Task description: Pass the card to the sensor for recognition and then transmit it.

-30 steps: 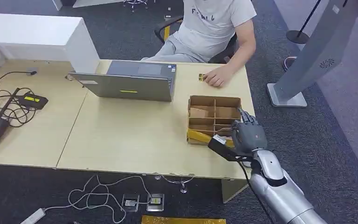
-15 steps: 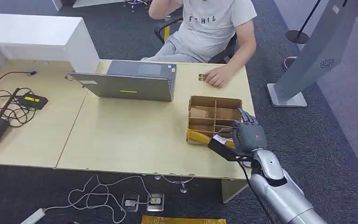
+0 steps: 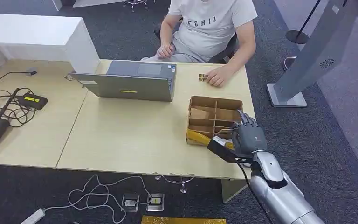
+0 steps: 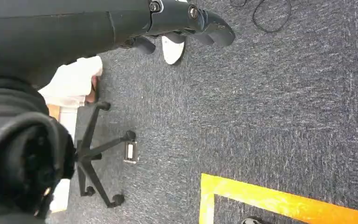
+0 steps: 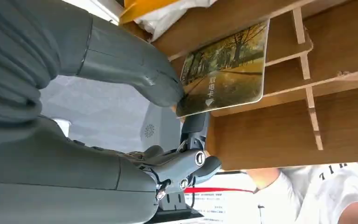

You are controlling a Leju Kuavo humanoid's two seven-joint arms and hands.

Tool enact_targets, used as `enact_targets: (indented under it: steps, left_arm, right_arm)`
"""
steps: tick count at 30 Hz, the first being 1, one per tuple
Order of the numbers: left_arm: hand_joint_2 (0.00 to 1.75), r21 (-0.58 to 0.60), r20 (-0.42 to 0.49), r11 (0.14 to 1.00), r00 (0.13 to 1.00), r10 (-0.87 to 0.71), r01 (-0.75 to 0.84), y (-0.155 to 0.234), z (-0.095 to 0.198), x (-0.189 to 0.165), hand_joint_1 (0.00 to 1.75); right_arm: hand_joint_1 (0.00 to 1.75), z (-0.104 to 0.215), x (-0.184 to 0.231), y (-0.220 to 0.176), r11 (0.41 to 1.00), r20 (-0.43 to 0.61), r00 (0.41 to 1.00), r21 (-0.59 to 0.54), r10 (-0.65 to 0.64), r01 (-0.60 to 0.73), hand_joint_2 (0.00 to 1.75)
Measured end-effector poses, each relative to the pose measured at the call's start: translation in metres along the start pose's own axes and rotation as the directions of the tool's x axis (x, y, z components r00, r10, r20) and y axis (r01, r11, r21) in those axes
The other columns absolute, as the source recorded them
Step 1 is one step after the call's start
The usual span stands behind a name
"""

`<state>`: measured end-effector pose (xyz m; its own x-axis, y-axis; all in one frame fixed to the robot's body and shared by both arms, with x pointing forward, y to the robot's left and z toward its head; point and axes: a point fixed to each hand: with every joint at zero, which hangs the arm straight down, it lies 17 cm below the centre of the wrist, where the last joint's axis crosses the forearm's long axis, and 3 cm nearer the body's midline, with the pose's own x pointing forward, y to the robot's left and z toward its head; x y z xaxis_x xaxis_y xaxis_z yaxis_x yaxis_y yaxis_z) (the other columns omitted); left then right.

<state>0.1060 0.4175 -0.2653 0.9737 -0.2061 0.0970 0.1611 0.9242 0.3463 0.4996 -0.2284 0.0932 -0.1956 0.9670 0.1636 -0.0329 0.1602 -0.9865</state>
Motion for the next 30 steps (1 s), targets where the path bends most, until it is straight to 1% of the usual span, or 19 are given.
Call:
enact_targets:
  steps: [6,9,11,18,25,30]
  left_arm:
    - [0.00,0.000,0.000,1.000,1.000,-0.005,0.005,0.000,0.000,0.000,0.00]
    - [0.00,-0.001,0.000,1.000,1.000,-0.004,0.004,0.000,0.000,0.000,0.00]
    - [0.00,-0.001,0.000,1.000,1.000,-0.006,0.006,-0.001,0.000,-0.001,0.00]
    - [0.00,-0.002,-0.002,1.000,1.000,-0.002,0.002,-0.001,0.000,-0.001,0.00]
    - [0.00,-0.006,0.006,1.000,1.000,-0.008,0.008,-0.003,0.000,0.000,0.00]
    - [0.00,-0.007,0.008,1.000,1.000,-0.018,0.018,-0.003,0.000,0.000,0.00]
  right_arm:
    - [1.75,0.000,0.002,-0.003,1.000,0.005,1.000,-0.011,0.001,-0.001,1.75]
    - [1.75,-0.002,0.000,-0.009,0.999,0.003,1.000,-0.035,-0.001,0.001,1.75]
    - [1.75,-0.003,-0.001,-0.017,0.997,0.008,1.000,-0.074,0.014,-0.013,1.75]
    - [1.75,-0.008,0.012,-0.072,0.971,0.054,0.996,-0.233,0.072,-0.057,1.75]
    - [1.75,-0.013,0.021,-0.122,0.938,0.076,0.993,-0.341,0.087,-0.056,1.75]
    - [1.75,-0.014,0.023,-0.148,0.915,0.082,0.993,-0.402,0.080,-0.041,1.75]
